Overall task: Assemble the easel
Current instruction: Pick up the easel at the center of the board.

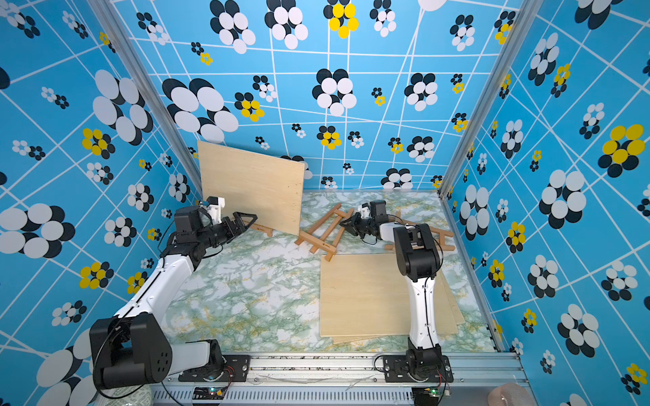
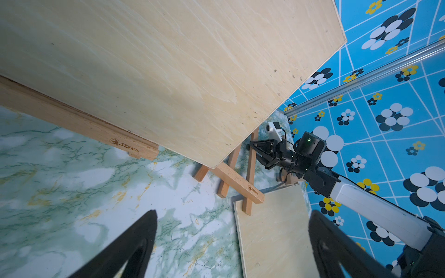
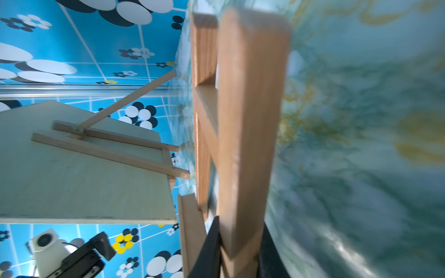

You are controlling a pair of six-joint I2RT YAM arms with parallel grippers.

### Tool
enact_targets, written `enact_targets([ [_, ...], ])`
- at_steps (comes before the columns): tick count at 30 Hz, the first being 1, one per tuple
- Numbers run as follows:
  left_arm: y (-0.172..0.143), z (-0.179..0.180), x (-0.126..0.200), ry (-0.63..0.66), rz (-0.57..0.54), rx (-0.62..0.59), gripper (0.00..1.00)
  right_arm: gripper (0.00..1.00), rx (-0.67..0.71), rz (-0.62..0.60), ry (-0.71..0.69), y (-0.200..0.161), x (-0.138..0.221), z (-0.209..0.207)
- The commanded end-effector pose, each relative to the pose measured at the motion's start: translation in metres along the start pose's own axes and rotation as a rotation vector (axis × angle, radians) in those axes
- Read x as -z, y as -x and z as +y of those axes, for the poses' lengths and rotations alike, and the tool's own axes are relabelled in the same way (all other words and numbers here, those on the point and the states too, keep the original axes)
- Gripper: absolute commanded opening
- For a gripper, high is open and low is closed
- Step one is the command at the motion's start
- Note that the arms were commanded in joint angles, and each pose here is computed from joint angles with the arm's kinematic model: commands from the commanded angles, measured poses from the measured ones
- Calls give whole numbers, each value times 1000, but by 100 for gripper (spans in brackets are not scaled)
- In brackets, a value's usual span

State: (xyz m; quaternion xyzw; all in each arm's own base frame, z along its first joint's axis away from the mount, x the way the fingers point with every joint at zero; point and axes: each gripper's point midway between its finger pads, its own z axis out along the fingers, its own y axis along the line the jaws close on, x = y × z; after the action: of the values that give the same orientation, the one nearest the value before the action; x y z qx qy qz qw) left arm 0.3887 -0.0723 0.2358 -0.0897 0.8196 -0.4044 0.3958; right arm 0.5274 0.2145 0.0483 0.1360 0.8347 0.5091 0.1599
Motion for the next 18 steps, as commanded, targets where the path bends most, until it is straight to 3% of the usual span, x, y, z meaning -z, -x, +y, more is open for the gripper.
enact_targets([
  [1,6,3,4,22,-15,-23,99,8,51,-63,-46,13,4,-21],
  [6,6,6,3,26,-11,-15,99,2,97,-89,-70,20,16,-22],
  [9,7,5,3,21,-12,-19,99,1,128,-164,-100,41,47,-27],
  [18,5,4,-3,1,-6,-11,99,0,504,-368,-186,69,121,63],
])
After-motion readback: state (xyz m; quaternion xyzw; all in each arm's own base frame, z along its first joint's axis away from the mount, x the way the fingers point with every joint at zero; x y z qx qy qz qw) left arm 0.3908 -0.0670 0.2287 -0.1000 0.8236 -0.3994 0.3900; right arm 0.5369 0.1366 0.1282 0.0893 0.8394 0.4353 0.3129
